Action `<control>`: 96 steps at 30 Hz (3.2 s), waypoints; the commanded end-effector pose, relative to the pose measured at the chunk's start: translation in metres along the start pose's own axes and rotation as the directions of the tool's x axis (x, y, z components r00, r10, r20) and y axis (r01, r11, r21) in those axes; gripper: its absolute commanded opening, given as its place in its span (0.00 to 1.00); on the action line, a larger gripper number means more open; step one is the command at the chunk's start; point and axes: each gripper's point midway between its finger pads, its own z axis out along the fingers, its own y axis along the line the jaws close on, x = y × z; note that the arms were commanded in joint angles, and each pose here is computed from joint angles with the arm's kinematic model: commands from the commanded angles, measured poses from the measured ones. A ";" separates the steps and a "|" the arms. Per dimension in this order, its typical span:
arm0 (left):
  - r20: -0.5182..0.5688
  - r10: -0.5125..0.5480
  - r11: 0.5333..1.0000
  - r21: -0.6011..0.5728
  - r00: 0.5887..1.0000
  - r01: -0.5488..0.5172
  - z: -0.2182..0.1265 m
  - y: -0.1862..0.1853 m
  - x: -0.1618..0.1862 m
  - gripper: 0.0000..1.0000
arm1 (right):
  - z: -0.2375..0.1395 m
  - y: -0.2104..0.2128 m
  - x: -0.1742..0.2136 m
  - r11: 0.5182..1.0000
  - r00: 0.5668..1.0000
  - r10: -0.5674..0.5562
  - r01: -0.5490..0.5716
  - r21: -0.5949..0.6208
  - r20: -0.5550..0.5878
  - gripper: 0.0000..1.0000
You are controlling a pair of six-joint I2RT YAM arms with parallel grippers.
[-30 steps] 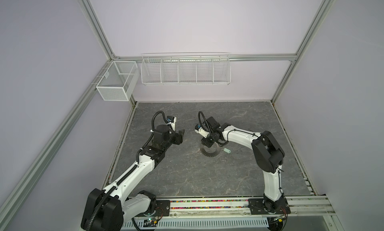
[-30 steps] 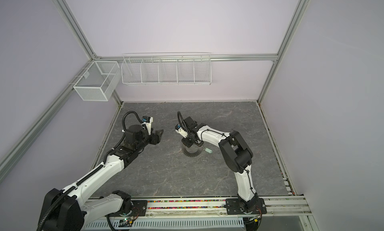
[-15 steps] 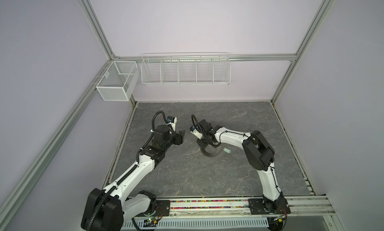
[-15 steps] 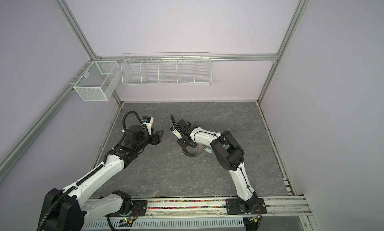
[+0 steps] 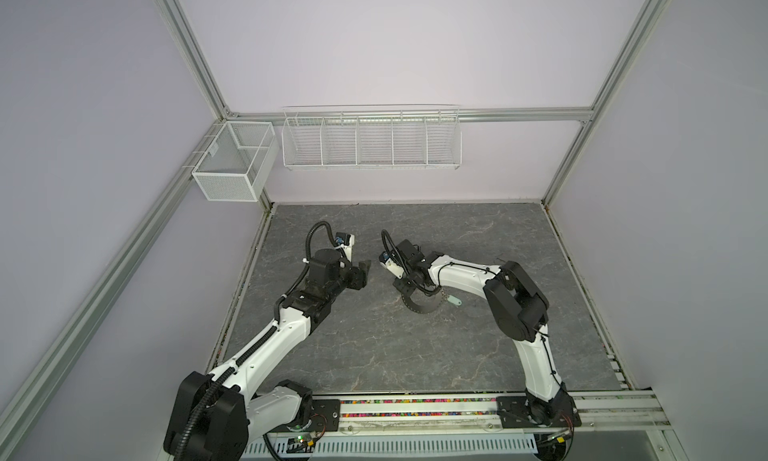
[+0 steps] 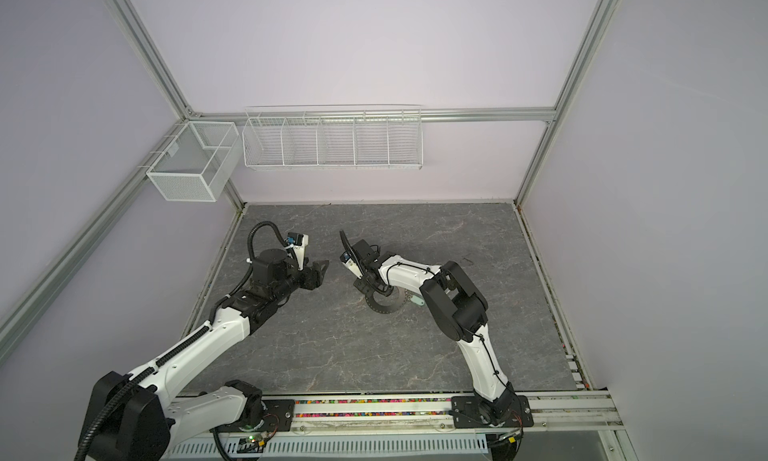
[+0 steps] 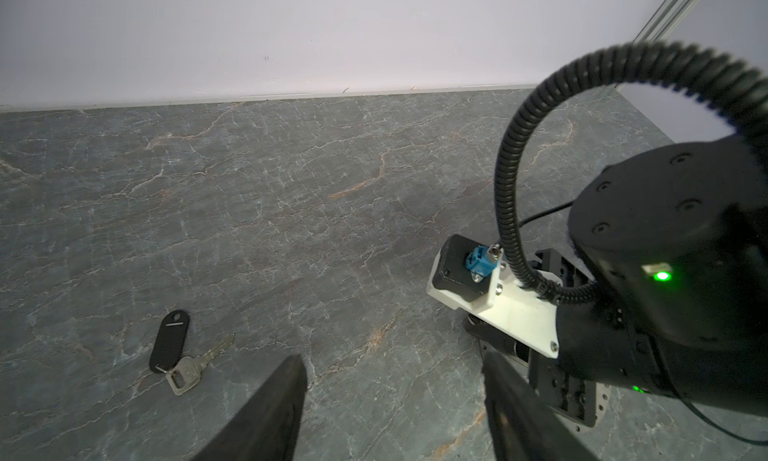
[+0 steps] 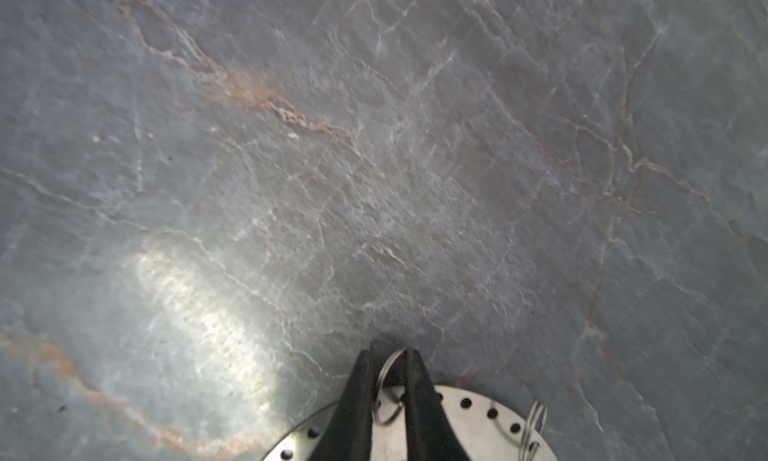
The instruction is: Put the keys on the keyring
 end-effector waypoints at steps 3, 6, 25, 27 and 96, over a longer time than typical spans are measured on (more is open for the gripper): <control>0.028 -0.021 1.000 0.014 0.999 0.021 -0.002 -0.003 -0.013 0.68 | -0.014 -0.003 0.004 1.000 1.000 -0.018 0.018 0.021 -0.005 0.28; 0.030 -0.022 1.000 0.013 0.999 0.022 -0.002 -0.002 -0.013 0.68 | -0.016 -0.004 0.004 0.999 1.000 -0.021 0.021 0.026 -0.003 0.29; 0.066 0.000 1.000 0.014 0.998 -0.001 -0.006 -0.001 -0.012 0.67 | -0.037 -0.004 0.008 0.999 0.999 -0.044 0.044 -0.009 0.012 0.07; 0.079 0.010 1.000 0.015 0.997 -0.011 -0.008 -0.001 -0.010 0.67 | -0.038 -0.004 0.009 0.999 0.999 -0.043 0.043 -0.023 0.013 0.07; 0.083 0.061 0.996 0.061 0.995 -0.066 -0.003 -0.007 0.002 0.66 | -0.006 -0.002 0.027 0.924 0.933 -0.352 0.360 -0.129 0.080 0.23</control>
